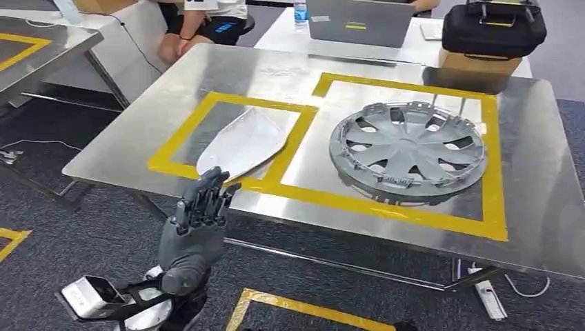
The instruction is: Take the parts from the cabinet and place them on the table.
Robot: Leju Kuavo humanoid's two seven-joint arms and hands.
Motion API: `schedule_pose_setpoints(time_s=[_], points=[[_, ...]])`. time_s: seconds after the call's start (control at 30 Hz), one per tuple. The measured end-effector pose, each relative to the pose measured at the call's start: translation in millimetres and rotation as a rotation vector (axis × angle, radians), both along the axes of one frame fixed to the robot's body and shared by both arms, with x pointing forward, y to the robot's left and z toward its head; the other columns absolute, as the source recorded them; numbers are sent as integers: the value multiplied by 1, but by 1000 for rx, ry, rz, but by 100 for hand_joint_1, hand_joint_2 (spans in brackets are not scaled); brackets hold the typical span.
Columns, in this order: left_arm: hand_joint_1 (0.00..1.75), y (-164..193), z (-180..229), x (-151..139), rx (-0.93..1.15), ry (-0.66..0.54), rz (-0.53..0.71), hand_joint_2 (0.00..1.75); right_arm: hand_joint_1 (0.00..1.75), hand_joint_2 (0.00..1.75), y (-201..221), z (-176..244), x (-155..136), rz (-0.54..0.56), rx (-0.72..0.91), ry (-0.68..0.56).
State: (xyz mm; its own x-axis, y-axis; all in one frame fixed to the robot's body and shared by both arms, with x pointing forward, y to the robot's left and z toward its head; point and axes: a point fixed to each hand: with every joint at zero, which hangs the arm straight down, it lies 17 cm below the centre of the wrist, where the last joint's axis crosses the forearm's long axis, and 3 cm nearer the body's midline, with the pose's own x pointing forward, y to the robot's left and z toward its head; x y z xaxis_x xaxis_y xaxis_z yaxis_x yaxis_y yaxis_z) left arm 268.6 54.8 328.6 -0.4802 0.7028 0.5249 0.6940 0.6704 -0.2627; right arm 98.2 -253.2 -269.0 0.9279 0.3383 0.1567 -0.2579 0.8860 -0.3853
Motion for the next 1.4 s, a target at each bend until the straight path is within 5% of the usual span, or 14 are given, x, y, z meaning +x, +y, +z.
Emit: schedule_pose_setpoints(time_s=[1.4], points=[[0, -3, -1, -2, -1, -9, -37, 175, 0, 0, 6, 0, 7, 36, 45, -40]])
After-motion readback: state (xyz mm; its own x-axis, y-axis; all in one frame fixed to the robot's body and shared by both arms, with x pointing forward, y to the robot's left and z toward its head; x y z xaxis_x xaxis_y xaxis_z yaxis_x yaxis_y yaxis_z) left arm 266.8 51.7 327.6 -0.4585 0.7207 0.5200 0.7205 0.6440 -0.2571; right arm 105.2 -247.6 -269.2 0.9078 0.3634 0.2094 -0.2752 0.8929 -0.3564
